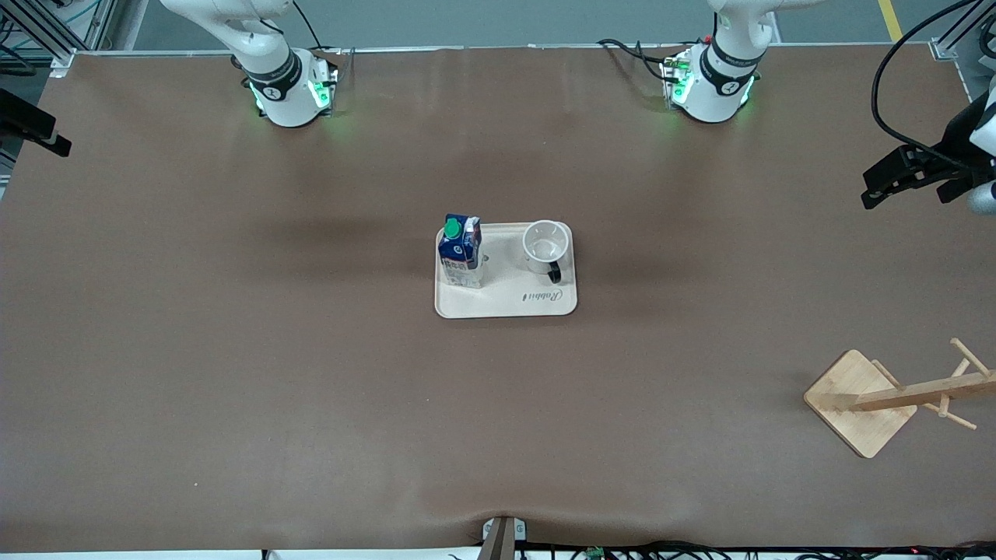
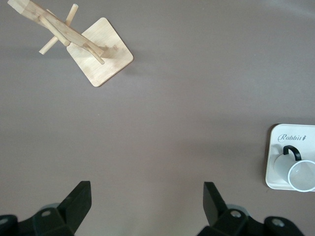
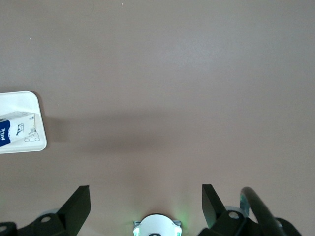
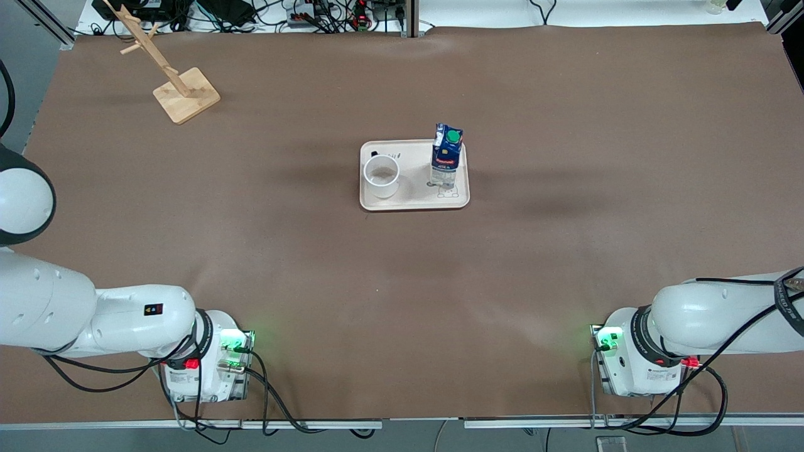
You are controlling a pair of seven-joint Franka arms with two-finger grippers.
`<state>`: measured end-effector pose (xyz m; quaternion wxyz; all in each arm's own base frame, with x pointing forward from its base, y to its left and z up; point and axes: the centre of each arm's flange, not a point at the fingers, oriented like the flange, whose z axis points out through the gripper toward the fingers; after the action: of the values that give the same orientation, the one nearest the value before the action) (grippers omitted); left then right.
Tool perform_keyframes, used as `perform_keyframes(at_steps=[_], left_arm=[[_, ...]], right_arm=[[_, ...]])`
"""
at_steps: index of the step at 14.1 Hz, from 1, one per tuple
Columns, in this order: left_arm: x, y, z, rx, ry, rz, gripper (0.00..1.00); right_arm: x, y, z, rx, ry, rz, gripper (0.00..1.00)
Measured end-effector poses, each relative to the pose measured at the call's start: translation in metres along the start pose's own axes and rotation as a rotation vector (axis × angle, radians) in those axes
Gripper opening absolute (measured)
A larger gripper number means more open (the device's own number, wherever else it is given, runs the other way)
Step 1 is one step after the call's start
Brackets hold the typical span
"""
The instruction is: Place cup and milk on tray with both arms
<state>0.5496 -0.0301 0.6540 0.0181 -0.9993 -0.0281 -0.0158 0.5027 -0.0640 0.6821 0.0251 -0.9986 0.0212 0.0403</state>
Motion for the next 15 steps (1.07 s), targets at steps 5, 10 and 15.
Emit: perform_keyframes(at_steps=[5, 10, 15], left_arm=[[0.0, 0.0002, 0.0, 0.0, 0.0, 0.0, 1.0], [0.0, 0.0003, 0.0, 0.0, 0.0, 0.001, 1.0], [-0.0016, 0.0009, 0.0012, 0.002, -0.014, 0.002, 1.0]], right_arm=[[-0.0038, 0.0005, 0.0037, -0.024, -0.039, -0.004, 1.0], [-0.0034, -0.0044, 0.0032, -0.076, -0.041, -0.016, 1.0], [-0.0044, -0.0051, 0.004, -0.076, -0.051, -0.017, 1.0]])
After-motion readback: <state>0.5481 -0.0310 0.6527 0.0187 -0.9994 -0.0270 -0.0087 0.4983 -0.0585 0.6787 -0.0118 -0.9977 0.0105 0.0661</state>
